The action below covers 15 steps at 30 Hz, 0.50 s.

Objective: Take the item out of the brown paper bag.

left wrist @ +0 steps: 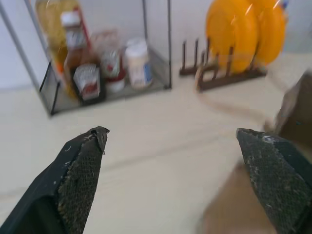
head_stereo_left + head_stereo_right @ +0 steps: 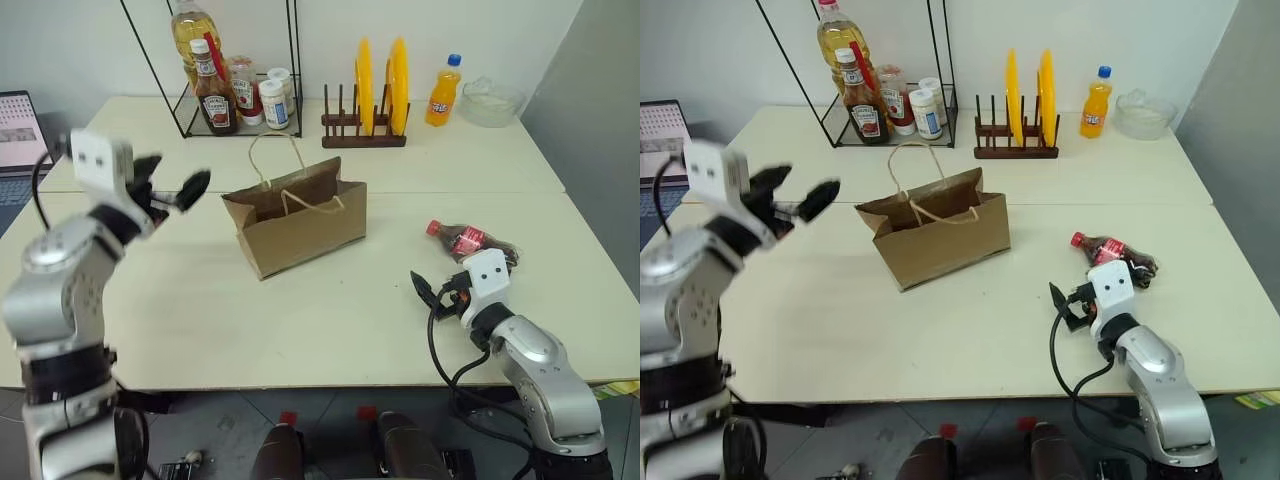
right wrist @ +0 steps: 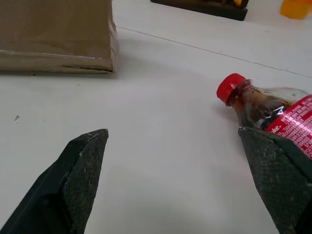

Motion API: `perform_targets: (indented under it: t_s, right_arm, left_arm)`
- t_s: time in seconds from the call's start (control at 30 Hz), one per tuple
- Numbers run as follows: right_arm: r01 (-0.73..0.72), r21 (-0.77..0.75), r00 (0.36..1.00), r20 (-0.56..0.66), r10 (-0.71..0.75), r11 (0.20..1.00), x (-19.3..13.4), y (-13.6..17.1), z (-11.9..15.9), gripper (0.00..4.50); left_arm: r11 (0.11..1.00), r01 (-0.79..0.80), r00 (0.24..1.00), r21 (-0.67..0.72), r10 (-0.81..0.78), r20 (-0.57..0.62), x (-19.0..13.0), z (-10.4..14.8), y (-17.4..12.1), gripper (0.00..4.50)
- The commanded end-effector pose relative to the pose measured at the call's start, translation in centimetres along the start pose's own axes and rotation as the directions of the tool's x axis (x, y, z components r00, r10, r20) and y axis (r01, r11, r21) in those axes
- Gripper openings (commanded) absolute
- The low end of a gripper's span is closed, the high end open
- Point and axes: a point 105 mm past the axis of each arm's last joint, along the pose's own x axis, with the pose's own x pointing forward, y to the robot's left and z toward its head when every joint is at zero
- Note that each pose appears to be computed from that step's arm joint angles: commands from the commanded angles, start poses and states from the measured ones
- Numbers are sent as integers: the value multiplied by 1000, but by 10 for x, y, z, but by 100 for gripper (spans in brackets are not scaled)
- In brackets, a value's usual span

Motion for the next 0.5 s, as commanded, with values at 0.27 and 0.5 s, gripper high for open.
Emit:
perform_targets:
  t_s: [0.27,0.5]
  right_arm:
    - [64,99,998,13,-66,993,-6,10,-2,450]
    - [136,163,991,-31,-132,977,-9,6,-11,450]
  left_arm:
    - [998,42,979,-36,-48,-198,-49,-96,-92,449]
    - [987,-46,980,-152,15,-199,-45,-110,-121,449]
